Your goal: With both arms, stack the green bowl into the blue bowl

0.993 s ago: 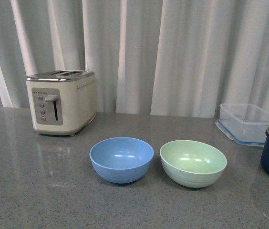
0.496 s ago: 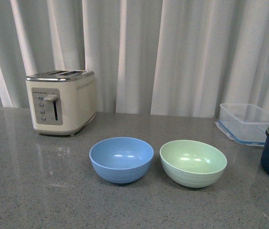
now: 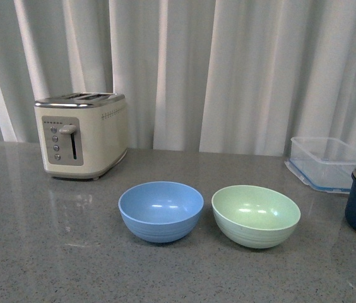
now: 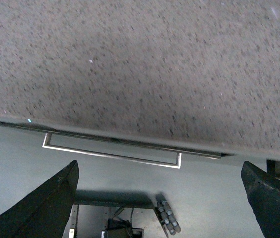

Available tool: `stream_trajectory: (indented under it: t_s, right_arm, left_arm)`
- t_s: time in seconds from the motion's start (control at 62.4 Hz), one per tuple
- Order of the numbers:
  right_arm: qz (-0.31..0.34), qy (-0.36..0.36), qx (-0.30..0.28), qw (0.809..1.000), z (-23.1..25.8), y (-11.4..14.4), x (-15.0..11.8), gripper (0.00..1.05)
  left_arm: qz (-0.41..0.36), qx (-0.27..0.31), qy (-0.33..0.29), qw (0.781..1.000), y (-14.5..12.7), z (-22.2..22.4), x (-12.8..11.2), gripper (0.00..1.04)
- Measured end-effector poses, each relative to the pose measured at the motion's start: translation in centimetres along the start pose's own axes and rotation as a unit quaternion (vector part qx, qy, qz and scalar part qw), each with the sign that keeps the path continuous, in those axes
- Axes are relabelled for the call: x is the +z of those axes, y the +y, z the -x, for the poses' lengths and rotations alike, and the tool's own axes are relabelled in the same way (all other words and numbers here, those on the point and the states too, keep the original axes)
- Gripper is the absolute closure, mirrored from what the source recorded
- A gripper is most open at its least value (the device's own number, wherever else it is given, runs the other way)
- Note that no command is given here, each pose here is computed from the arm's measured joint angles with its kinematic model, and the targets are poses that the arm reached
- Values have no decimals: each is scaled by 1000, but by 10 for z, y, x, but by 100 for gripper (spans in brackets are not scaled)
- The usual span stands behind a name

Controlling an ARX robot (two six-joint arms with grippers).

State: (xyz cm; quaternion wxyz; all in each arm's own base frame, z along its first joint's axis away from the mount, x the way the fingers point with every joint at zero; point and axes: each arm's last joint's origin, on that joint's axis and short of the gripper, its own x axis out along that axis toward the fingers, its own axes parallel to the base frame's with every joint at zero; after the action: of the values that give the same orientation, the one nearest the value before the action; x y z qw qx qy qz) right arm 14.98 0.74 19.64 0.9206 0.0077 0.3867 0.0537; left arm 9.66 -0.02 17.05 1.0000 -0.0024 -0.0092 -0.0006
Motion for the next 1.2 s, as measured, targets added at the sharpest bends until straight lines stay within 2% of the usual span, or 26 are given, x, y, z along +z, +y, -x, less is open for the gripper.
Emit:
stream_trajectory:
  t_s: [0.048, 0.08, 0.288, 0.528, 0.849, 1.201]
  right_arm:
    - [5, -5, 6, 1000, -6, 2, 20, 10]
    - [6, -6, 12, 1000, -9, 4, 32, 10]
    - [-16, 11, 31, 999, -53, 13, 97, 10]
    - [-34, 23, 45, 998, -97, 16, 141, 10]
    - [-28, 28, 39, 998, -146, 12, 180, 10]
    - [-18, 36, 34, 999, -182, 9, 196, 10]
  left_arm:
    - [0, 0, 0, 1000, 0, 0, 0, 7]
    - [0, 0, 0, 1000, 0, 0, 0, 5]
    - [0, 0, 0, 1000, 0, 0, 0, 7]
    - [0, 0, 0, 1000, 0, 0, 0, 7]
    - [0, 0, 0, 1000, 0, 0, 0, 7]
    - [0, 0, 0, 1000, 0, 0, 0, 7]
